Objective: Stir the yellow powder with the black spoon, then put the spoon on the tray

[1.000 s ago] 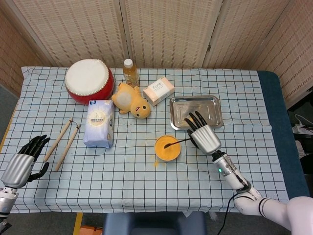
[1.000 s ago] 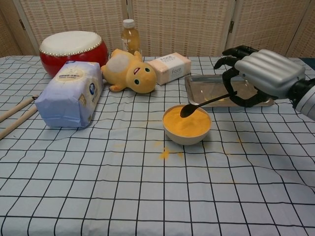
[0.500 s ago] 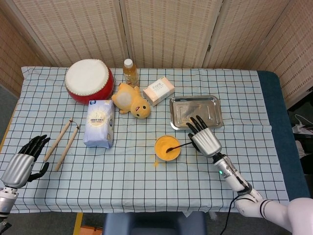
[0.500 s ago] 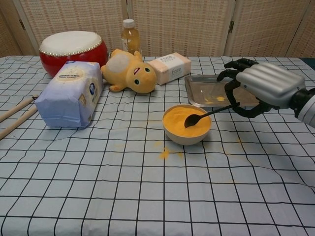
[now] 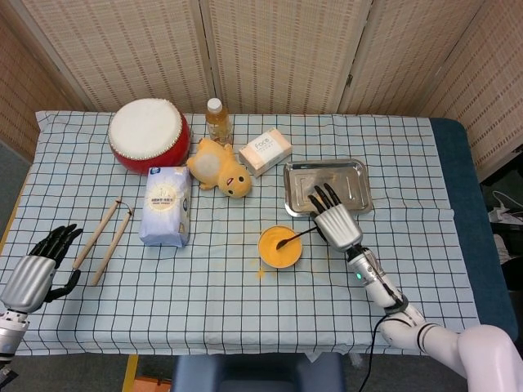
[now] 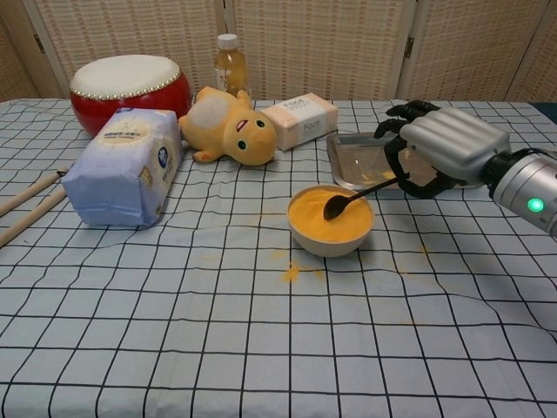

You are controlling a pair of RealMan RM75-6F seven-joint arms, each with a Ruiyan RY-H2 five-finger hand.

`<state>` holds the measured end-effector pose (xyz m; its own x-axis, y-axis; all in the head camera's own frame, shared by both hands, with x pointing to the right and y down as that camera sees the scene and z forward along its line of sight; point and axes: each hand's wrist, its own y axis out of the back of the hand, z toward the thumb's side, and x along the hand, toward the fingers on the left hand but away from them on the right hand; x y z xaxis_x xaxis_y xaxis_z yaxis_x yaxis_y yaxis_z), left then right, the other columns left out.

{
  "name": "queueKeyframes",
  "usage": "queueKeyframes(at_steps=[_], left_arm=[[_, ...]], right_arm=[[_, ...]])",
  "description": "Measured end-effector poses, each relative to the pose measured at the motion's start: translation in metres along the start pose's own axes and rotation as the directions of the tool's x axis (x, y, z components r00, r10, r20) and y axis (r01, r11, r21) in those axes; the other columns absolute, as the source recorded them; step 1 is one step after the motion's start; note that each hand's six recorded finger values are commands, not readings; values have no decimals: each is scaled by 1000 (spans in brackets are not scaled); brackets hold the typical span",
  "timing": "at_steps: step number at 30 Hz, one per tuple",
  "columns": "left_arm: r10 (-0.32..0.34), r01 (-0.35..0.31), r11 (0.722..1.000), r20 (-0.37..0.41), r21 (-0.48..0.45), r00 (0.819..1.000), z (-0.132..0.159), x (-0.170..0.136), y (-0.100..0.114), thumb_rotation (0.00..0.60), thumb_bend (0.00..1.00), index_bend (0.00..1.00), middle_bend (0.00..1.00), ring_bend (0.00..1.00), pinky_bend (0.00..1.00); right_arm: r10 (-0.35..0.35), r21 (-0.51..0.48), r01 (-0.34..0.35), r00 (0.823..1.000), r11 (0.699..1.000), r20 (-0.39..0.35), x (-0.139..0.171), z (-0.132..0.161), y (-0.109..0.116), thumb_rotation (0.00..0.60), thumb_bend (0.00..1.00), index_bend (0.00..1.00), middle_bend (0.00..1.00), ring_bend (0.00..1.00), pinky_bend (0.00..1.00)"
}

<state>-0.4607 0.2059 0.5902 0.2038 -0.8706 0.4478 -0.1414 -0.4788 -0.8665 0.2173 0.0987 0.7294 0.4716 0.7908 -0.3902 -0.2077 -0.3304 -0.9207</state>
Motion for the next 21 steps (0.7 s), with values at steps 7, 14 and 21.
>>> queueKeyframes(at_steps=[7,14,21], left_arm=[[2,-2,1000,3,2,1000,1,0,0,600,452,0,0,0,189],[5,-5,1000,7,6,1000,3,-1,0,600,452,0,0,0,188],[3,-4,1000,11,8,1000,4,-1,0,600,453,0,0,0,188]], right_arm=[[-34,-27,34,999,999,-6,0,1,6,600,476,863,184,0,54],[-42,-47,40,999,998,-32,15,3,12,600,477,866,184,0,54],[-2,-12,2,999,1000,-38,27,2,8,600,476,866,184,0,54]])
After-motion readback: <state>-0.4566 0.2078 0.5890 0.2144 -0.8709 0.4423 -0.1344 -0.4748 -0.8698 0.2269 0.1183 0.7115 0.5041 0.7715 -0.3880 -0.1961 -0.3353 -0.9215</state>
